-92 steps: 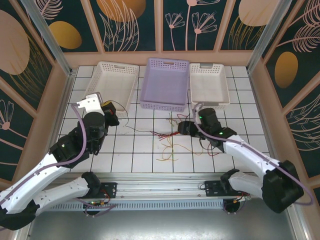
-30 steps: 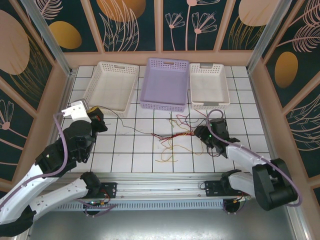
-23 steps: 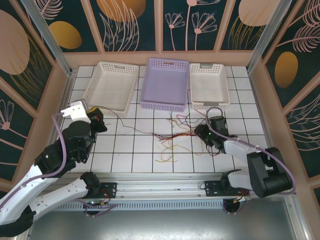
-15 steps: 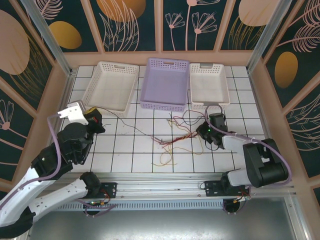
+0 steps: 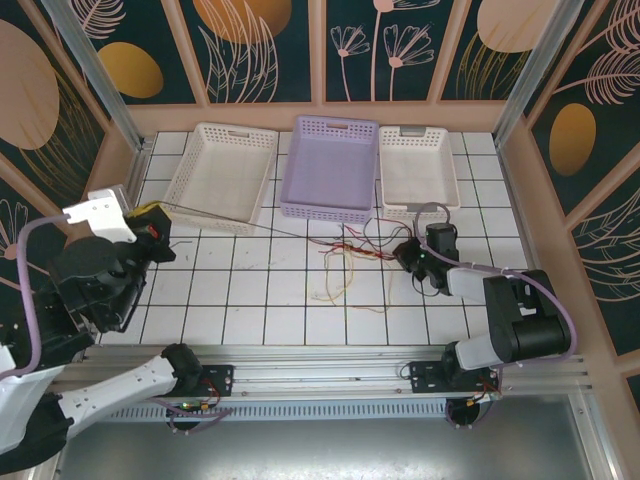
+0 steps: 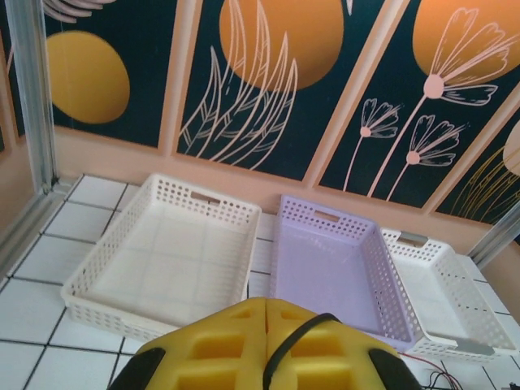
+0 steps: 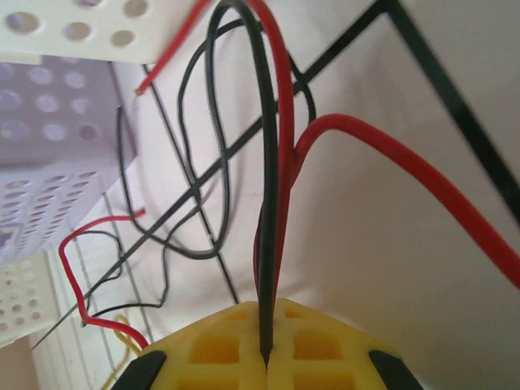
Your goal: Untangle the cables
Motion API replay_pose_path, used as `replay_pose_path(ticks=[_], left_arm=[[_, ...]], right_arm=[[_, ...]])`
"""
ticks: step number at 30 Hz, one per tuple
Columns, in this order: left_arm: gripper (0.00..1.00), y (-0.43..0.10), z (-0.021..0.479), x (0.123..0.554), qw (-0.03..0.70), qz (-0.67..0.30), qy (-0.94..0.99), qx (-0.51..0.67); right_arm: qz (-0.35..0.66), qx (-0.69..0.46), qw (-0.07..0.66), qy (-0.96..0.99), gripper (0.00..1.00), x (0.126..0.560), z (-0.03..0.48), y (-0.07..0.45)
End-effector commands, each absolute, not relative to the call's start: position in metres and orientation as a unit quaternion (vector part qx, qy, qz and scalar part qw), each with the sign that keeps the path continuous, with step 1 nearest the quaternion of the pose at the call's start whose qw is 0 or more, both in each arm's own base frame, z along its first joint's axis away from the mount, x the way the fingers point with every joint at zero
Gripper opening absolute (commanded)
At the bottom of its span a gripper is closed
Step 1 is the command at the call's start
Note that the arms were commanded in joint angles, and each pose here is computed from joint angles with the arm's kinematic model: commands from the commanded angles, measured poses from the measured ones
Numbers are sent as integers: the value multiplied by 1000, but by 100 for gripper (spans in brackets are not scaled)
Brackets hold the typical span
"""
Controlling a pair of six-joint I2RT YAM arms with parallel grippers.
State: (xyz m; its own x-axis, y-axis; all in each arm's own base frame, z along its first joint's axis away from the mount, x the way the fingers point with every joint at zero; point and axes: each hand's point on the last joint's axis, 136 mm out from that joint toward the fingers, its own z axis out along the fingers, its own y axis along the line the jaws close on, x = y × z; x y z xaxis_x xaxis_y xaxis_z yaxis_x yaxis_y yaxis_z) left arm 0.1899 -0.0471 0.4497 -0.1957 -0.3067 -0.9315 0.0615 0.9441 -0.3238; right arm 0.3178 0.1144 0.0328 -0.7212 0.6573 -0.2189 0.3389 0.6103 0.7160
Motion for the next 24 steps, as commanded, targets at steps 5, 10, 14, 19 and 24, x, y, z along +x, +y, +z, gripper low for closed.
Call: replay_pose_path(ticks=[5, 10, 14, 19, 24], left_arm=[[0, 20, 549, 164, 709, -120, 676, -160], [0, 38, 594, 152, 730, -112, 654, -164], [0, 27, 604, 158, 729, -110, 660, -146], [0, -5, 572, 180, 710, -101, 687, -120], [0, -25, 558, 193, 706, -113, 691, -110]], right_arm=[[251, 324, 247, 878, 0, 307, 3, 77], [249, 315, 248, 881, 0, 307, 4, 78], [244, 312, 253, 883, 0, 306, 5, 79], [247, 297, 257, 886, 0, 305, 5, 81], [247, 293, 262, 886, 0, 304, 7, 81]])
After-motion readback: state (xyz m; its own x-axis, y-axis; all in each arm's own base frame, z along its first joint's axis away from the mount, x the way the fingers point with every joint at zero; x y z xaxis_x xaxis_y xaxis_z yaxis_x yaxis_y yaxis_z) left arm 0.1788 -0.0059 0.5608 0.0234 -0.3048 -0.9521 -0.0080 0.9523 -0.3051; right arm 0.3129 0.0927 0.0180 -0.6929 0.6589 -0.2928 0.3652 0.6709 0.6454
